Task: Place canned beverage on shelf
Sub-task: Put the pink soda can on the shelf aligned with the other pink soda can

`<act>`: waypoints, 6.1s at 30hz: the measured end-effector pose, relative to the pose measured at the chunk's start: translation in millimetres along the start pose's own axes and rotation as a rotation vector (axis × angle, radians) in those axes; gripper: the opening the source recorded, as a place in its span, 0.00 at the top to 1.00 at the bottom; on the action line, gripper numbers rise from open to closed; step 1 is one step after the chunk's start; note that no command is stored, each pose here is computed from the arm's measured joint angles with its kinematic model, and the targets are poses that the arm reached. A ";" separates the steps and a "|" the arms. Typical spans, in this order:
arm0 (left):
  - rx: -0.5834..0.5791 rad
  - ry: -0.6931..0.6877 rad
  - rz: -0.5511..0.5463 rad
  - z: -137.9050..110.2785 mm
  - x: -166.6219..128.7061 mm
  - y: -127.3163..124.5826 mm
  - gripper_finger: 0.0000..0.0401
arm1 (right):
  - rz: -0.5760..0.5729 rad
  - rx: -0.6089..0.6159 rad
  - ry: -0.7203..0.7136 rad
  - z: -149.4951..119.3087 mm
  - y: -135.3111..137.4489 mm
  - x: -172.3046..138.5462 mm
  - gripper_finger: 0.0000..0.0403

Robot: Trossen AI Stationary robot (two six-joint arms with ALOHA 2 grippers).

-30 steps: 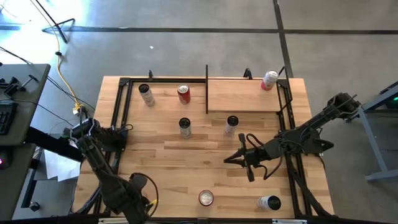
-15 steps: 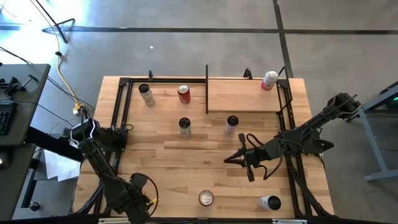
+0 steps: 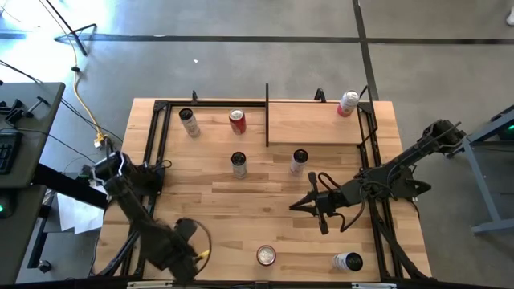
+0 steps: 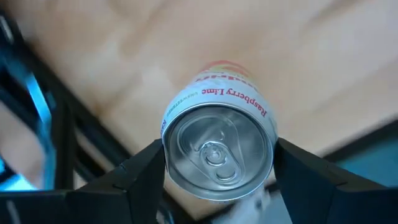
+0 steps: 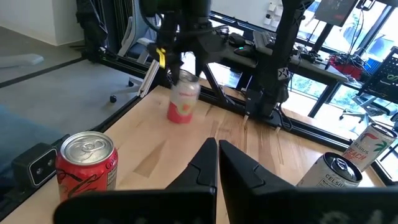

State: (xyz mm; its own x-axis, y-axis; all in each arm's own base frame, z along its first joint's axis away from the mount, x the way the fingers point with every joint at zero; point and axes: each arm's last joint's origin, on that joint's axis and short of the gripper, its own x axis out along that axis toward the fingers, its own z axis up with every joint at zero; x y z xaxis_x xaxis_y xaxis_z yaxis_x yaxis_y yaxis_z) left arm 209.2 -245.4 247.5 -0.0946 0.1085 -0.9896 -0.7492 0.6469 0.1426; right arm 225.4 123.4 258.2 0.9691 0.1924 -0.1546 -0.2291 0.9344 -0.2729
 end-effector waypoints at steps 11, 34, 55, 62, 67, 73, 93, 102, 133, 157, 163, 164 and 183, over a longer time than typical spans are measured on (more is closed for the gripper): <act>0.277 -0.197 -0.009 118.0 2.5 -4.6 0.40 | 0.004 -0.006 0.017 -1.7 0.5 0.0 1.00; 0.830 -0.449 -0.217 251.8 1.5 7.1 0.41 | -0.065 0.120 0.121 1.1 -2.4 -28.6 1.00; 1.508 -0.534 -0.177 254.9 3.1 3.0 0.41 | -0.092 0.243 0.253 -15.1 -16.8 -25.7 1.00; 1.534 -0.479 -0.193 254.8 16.6 -6.5 0.41 | -0.096 0.243 0.264 -16.4 -17.7 -25.7 1.00; 1.533 -0.516 -0.165 251.1 15.1 -11.0 0.36 | -0.098 0.261 0.264 -16.6 -17.6 -25.6 1.00; 1.452 -0.564 -0.130 243.8 11.7 -17.2 0.25 | -0.100 0.266 0.263 -16.4 -17.6 -25.6 1.00; 1.168 -0.598 -0.008 215.1 -11.3 -7.4 0.24 | -0.118 0.266 0.256 -15.8 -18.2 -25.5 0.69; 0.857 -0.614 -0.225 177.2 8.9 32.1 0.45 | -0.137 0.205 0.263 -18.7 -16.8 -18.9 0.63; 0.232 -1.087 -0.577 131.7 152.5 19.8 0.98 | -0.430 0.260 0.442 -89.0 -30.4 90.1 0.99; 0.116 -1.195 -0.491 147.7 145.4 24.5 0.98 | -0.379 0.352 0.427 -90.9 -13.0 97.5 0.99; 0.174 -1.191 -0.493 144.4 145.4 22.8 0.98 | -0.343 0.339 0.468 -83.1 -3.2 86.9 0.99; 0.183 -1.191 -0.492 143.1 145.4 22.4 0.98 | -0.338 0.340 0.479 -80.6 -1.9 83.4 0.99; 0.152 -1.149 -0.556 127.3 146.9 18.6 0.98 | -0.507 0.431 0.450 -94.4 14.5 87.2 0.99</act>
State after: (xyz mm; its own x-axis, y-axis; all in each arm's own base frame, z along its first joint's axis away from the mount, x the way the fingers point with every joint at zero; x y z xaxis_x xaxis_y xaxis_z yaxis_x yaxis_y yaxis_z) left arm 264.8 -121.3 107.3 0.8784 0.3335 -0.3423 -0.4164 0.8857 -0.2055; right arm 297.9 125.4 151.1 0.7943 -0.3402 -0.5033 0.3742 0.9267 -0.0358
